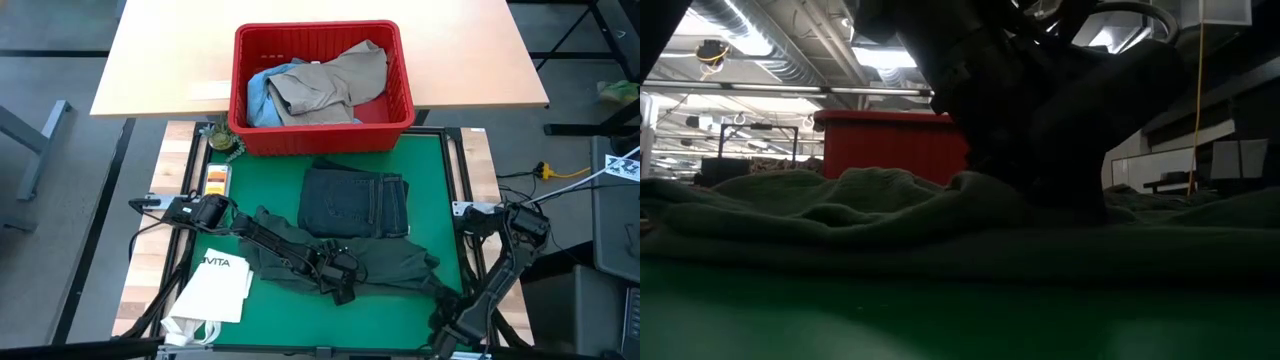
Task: Fold Laundry from Bin
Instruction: Fold the green shirt
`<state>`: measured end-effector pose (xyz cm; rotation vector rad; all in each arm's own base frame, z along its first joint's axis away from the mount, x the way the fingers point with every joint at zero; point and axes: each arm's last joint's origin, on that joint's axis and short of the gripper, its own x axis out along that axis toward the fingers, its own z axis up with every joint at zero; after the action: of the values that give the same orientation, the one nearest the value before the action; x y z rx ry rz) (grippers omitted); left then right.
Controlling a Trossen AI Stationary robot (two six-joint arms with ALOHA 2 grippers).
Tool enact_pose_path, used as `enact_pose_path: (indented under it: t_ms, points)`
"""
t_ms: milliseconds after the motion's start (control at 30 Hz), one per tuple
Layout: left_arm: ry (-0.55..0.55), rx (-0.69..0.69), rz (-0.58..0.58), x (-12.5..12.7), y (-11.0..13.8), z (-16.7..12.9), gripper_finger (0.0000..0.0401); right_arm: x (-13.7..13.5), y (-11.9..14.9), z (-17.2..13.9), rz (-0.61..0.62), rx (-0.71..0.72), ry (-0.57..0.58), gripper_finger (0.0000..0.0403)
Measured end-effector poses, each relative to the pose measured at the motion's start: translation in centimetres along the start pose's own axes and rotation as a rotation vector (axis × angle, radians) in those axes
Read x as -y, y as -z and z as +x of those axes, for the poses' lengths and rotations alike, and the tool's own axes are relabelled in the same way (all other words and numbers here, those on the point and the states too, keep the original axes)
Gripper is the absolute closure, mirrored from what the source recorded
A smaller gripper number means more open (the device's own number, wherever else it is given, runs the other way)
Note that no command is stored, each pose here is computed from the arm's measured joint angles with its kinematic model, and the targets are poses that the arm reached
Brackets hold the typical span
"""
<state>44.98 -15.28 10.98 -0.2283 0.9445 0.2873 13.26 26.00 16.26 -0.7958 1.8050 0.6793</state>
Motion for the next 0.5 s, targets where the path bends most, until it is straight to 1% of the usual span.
enact_pose_path:
  t_ms: [100, 233, 500]
  points:
    - [0.001, 0.002, -0.001, 0.0, 0.0, 0.0, 0.0308, -0.9, 0.2, 0.1, -0.023, -0.013, -0.017, 0.0386]
    - [0.002, 0.004, -0.002, 0.0, 0.0, 0.0, 0.0308, -1.8, 0.6, 0.3, -0.051, -0.032, -0.011, 0.0385]
    - [0.008, 0.011, -0.005, 0.1, -0.1, 0.1, 0.0308, -1.9, 0.6, 0.3, -0.051, -0.037, -0.015, 0.0382]
